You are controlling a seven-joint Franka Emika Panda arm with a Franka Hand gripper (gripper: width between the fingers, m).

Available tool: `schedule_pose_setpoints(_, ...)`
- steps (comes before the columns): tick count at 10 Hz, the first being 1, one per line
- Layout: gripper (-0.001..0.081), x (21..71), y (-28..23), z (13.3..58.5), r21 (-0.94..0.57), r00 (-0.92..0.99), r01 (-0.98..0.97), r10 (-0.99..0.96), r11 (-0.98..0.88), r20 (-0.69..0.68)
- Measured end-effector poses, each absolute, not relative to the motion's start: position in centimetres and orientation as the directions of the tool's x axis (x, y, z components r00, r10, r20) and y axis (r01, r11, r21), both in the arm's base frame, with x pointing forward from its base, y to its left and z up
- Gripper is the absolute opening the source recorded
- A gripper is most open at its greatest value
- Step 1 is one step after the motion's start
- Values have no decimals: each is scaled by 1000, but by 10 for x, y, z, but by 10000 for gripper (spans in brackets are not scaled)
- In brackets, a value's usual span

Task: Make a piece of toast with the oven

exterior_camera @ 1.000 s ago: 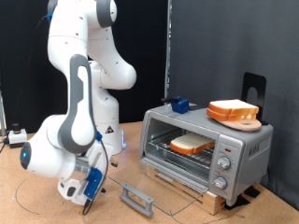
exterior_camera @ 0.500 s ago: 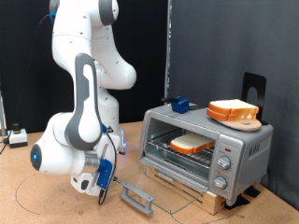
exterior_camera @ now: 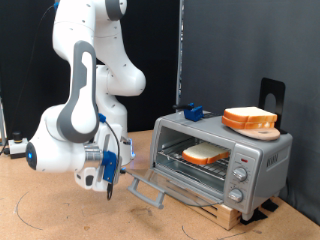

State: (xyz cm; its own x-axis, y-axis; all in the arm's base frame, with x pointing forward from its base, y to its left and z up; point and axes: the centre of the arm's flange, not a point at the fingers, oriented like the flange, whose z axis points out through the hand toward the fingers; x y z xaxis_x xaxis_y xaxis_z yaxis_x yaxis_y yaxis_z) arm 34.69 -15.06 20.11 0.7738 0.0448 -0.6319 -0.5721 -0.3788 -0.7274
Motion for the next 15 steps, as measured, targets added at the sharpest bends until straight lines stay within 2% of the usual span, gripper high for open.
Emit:
schedule_pose_setpoints(5, 809, 332, -119, 240, -761, 781, -544, 118, -354, -614)
schedule_pose_setpoints(11, 809, 305, -53, 256, -764, 778, -536, 142, -361, -613)
schedule_pose_setpoints(13, 809, 297, -33, 262, -752, 771, -547, 128, -368, -623)
schedule_pose_setpoints(15, 809, 300, -37, 266, -727, 770, -567, 66, -386, -635)
